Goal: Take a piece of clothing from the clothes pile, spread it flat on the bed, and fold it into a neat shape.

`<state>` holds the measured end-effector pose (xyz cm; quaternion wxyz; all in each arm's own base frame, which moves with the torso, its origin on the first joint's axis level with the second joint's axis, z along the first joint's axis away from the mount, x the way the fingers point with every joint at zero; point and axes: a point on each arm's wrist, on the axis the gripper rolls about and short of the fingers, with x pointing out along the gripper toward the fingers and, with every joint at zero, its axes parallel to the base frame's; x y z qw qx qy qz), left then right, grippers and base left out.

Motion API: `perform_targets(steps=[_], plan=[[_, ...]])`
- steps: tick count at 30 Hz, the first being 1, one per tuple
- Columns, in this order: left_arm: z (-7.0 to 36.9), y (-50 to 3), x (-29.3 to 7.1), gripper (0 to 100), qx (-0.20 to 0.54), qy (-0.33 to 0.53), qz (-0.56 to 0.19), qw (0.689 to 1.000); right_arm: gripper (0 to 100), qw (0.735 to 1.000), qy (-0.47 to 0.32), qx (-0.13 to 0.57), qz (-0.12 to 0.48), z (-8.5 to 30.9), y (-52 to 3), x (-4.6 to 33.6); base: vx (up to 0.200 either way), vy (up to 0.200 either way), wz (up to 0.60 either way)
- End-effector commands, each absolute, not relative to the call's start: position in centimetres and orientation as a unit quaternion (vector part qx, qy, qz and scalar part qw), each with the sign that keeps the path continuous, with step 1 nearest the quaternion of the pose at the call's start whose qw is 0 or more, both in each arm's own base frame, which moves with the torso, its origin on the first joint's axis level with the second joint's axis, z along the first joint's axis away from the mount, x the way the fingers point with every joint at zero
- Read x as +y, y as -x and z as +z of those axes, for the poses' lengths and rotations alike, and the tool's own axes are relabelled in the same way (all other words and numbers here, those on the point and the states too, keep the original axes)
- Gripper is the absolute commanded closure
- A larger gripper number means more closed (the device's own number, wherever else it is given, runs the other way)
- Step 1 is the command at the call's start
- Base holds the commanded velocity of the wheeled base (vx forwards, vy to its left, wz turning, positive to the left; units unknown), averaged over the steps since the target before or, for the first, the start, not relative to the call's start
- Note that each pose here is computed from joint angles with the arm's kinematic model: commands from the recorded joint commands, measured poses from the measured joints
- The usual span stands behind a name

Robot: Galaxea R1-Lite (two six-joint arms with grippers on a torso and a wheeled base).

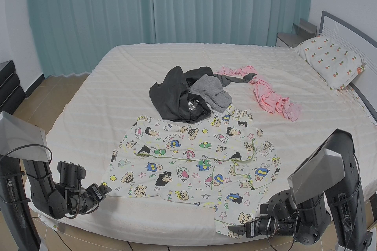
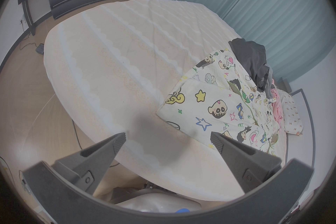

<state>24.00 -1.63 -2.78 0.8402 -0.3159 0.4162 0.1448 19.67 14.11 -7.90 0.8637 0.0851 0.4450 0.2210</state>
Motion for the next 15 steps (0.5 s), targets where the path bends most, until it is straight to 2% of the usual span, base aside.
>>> perform_targets(steps=[1,12,13,15], plan=[[-2.7,-24.0,-1.6,0,0.415,0.316,0.144,0.841,0,0.866,-0.083,0.439,0.226,-8.0,-19.7,14.5,0.000,0.000,0.00],[-2.7,-24.0,-1.6,0,0.415,0.316,0.144,0.841,0,0.875,-0.097,0.414,0.230,-8.4,-21.1,16.3,0.000,0.000,0.00],[-2.7,-24.0,-1.7,0,0.415,0.316,0.143,0.841,100,0.874,-0.097,0.417,0.228,-8.5,-21.1,16.3,0.000,0.000,0.00],[-2.7,-24.0,-1.7,0,0.415,0.315,0.143,0.841,100,0.876,-0.096,0.416,0.224,-8.4,-21.1,16.3,0.000,0.000,0.00]])
